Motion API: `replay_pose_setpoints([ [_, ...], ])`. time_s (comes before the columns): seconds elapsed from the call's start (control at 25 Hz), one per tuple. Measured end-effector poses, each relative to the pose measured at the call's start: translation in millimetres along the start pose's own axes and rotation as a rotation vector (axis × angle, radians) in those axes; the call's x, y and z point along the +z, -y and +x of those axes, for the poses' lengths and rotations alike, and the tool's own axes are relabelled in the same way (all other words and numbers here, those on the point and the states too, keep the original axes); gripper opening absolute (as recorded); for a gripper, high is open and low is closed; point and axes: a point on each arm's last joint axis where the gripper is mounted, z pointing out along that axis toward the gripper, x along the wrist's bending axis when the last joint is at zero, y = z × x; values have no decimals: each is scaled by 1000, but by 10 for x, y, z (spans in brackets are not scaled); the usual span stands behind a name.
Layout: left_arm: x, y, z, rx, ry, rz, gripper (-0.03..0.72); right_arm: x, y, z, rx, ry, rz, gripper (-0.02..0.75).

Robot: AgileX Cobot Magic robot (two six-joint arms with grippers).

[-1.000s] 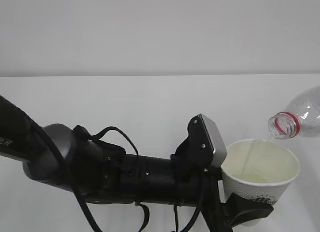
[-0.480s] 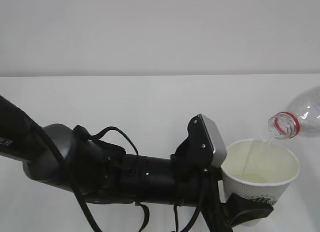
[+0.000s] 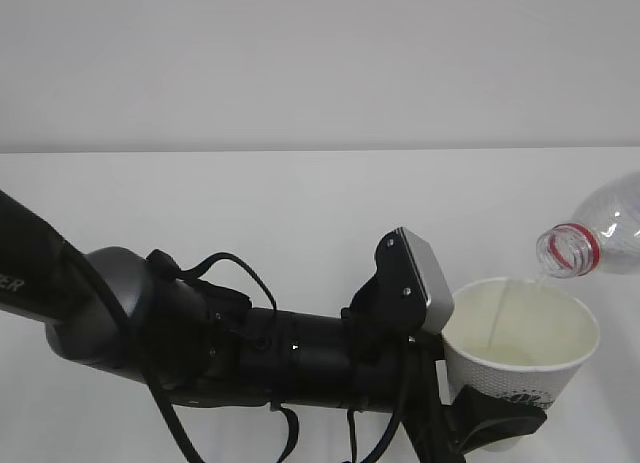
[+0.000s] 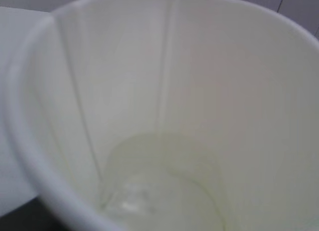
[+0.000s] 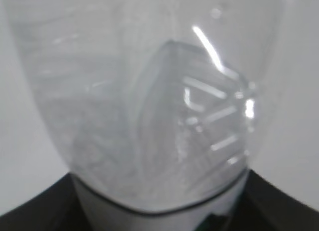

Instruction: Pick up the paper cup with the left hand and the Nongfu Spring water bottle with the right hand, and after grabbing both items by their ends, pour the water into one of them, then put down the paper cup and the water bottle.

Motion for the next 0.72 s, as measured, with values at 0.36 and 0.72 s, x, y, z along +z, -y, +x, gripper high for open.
replay_pose_setpoints([
  [0.36, 0, 0, 0, 0, 0, 0, 501, 0, 0, 0, -2, 0, 0, 463],
  [0.72, 0, 0, 0, 0, 0, 0, 501, 0, 0, -1, -5, 2, 0, 463],
])
